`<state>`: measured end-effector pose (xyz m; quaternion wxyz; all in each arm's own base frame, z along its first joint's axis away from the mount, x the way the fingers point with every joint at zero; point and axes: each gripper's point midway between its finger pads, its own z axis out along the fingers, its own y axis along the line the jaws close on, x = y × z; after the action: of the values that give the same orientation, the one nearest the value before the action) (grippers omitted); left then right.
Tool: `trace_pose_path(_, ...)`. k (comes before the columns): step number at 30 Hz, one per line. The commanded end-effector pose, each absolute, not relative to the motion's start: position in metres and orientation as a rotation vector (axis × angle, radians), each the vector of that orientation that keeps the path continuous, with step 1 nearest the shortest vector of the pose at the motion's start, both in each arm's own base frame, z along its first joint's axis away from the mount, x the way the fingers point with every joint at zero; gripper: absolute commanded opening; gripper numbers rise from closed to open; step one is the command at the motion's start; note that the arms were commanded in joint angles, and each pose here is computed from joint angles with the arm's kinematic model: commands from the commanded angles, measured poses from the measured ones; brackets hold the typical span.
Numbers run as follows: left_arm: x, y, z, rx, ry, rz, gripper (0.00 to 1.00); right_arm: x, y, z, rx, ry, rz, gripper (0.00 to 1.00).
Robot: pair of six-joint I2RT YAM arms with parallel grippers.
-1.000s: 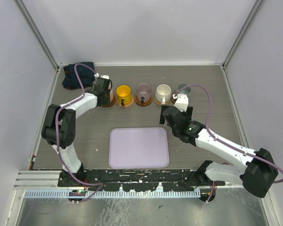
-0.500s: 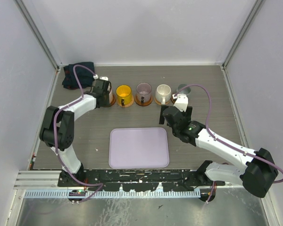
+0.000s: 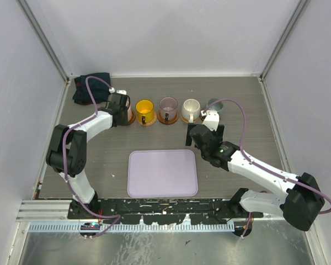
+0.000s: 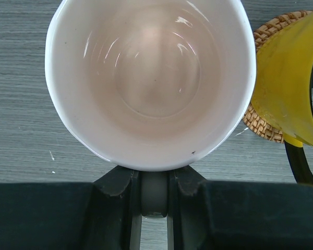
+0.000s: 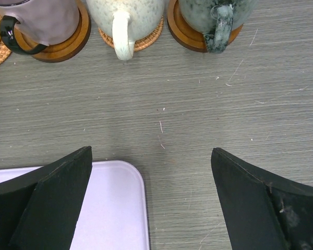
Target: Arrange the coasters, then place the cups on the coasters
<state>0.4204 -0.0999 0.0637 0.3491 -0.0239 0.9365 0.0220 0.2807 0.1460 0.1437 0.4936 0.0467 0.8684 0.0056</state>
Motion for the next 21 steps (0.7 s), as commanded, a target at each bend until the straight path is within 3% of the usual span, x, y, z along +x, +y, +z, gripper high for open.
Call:
trace_pose_path(1,0.4192,-0.0942,0.0775,-0.088,2.394,0.071,0.17,0.2904,0.1539,0.1631,0.159,2.051,0.074,1.00)
trace_pose_path(16,0.4166,-0.0902,0.0744,-0.102,2.399,0.093,0.17,0.2898,0.1532,0.1608,0.162,2.053,0.070,1.00)
trace_pose_path(21,0.4232,-0.0947,0.0825,-0.096,2.370,0.063,0.34,0.2904,0.1541,0.1593,0.159,2.056,0.070,1.00)
